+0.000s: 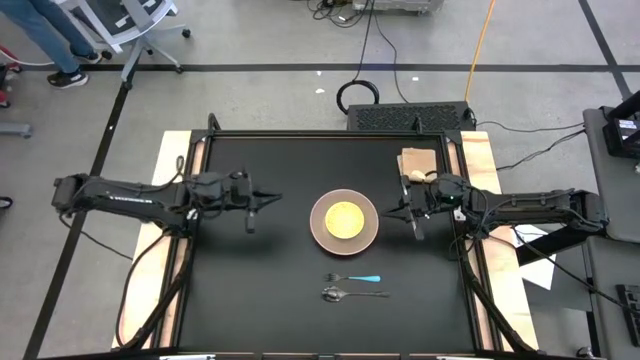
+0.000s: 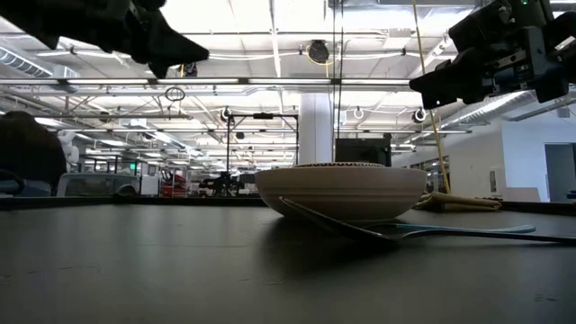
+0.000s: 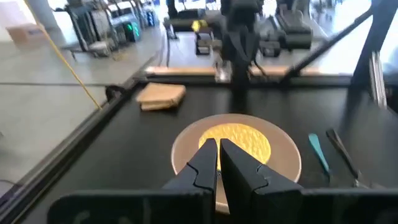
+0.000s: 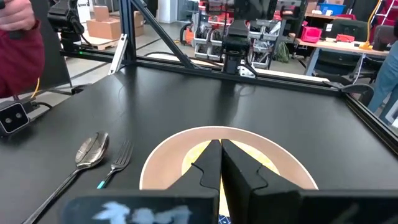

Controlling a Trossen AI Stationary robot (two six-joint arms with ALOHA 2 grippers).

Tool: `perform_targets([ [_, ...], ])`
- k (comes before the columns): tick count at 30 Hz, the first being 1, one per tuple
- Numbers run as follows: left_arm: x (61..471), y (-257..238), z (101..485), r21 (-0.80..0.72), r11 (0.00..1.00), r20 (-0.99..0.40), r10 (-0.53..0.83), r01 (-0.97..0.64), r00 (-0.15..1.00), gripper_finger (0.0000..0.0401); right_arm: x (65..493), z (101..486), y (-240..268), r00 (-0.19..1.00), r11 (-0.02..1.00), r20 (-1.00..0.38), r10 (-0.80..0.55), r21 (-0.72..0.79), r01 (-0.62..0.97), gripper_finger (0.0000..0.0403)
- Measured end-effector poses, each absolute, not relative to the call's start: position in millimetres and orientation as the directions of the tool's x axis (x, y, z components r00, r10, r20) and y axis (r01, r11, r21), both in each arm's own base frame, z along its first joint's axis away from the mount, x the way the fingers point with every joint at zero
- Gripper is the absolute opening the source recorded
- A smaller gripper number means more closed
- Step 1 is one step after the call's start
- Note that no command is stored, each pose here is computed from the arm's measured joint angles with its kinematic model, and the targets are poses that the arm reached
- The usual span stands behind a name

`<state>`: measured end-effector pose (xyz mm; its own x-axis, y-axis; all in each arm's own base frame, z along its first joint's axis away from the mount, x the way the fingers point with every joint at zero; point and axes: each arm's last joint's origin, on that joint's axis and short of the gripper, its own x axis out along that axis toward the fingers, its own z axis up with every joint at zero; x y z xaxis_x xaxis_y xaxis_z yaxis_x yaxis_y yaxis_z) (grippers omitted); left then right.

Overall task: Set table place
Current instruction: Put the light blue fork on the left side of the brown plate

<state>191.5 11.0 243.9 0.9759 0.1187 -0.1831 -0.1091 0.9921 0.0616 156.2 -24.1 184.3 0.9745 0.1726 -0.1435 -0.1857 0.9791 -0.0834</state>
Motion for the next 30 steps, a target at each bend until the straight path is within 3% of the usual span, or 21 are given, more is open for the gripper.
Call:
perform_targets([
  [6,216.5,-3.4,257.7,0.058,0.99,-0.149,-0.12,0.129,0.982,0.0026,156.2,184.3,-24.1,0.975,0.979,-0.144,0.172,-0.085,-0.185,0.0],
  [9,223.1,-11.8,258.3,0.102,0.978,-0.164,-0.164,0.182,0.973,0.0026,156.2,184.3,-24.1,0.975,0.979,-0.144,0.172,-0.085,-0.186,0.0],
  [13,224.2,-14.4,257.3,0.197,0.969,-0.172,-0.114,0.148,0.978,0.0026,156.2,184.3,-24.1,0.975,0.979,-0.144,0.172,-0.083,-0.185,0.0],
  [19,221.6,-10.9,257.9,0.219,0.975,-0.183,0.003,0.038,0.983,0.0026,156.3,184.2,-23.7,0.974,0.979,-0.144,0.175,-0.083,-0.188,0.0],
  [30,219.1,-10.6,256.5,0.206,0.978,-0.209,0.007,0.037,0.978,0.0026,156.6,184.1,-22.2,0.972,0.977,-0.144,0.185,-0.082,-0.198,0.0],
])
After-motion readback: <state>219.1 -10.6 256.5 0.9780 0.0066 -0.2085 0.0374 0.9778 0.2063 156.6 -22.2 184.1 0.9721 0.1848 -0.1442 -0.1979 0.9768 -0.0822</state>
